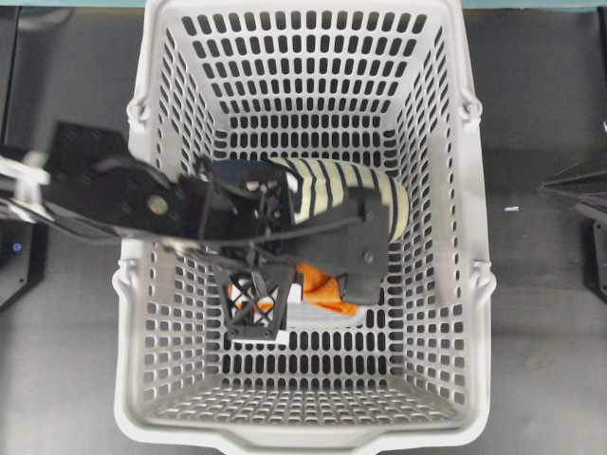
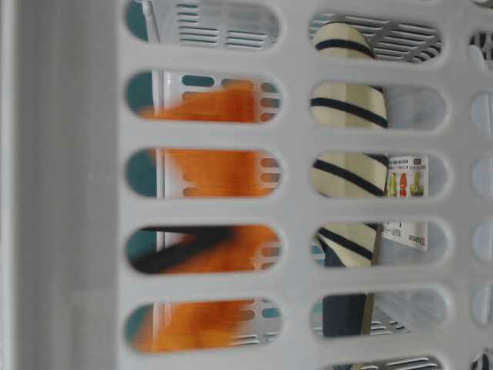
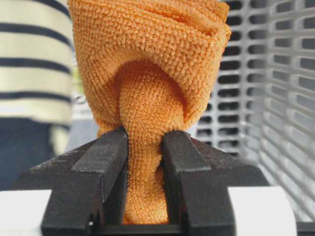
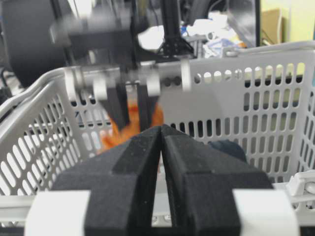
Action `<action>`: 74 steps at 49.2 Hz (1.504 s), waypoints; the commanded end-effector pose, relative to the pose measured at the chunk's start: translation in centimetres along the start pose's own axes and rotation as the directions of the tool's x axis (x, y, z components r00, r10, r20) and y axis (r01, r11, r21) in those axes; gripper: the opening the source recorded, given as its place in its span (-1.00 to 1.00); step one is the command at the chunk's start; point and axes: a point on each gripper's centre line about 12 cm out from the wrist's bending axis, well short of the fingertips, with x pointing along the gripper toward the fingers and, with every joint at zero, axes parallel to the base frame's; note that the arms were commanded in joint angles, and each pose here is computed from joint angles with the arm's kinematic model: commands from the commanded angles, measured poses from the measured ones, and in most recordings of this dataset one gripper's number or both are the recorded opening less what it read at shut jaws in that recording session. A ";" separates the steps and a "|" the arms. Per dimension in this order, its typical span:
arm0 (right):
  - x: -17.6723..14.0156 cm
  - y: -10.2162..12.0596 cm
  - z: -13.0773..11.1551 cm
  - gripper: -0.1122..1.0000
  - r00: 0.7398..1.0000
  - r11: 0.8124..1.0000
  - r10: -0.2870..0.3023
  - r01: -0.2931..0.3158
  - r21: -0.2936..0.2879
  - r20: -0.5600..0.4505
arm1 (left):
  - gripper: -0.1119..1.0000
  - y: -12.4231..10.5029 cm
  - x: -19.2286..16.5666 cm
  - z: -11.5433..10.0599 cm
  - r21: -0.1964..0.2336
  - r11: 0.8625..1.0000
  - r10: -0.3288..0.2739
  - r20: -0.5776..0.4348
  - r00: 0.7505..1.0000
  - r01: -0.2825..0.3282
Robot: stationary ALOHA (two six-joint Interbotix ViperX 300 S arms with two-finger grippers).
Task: Pick up the orange cloth from the shopping basket with the left arm.
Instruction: 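Lift the gripped orange cloth upward out of the basket with the left gripper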
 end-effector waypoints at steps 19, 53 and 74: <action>0.1 0.1 0.6 -0.80 1.000 1.000 0.004 -0.004 0.003 0.016 | -0.49 1.4 -12.0 5.1 0.039 0.999 0.020 0.064 0.998 -0.022; 0.1 0.1 0.4 -0.80 1.000 1.000 0.002 -0.002 0.002 0.012 | -0.49 1.6 -11.2 5.3 0.040 0.999 0.023 0.046 0.999 -0.025; 0.0 -0.1 0.2 -0.80 1.000 1.000 -0.006 0.006 0.003 0.008 | -0.49 1.6 -10.9 5.3 0.042 0.999 0.023 0.038 0.999 -0.025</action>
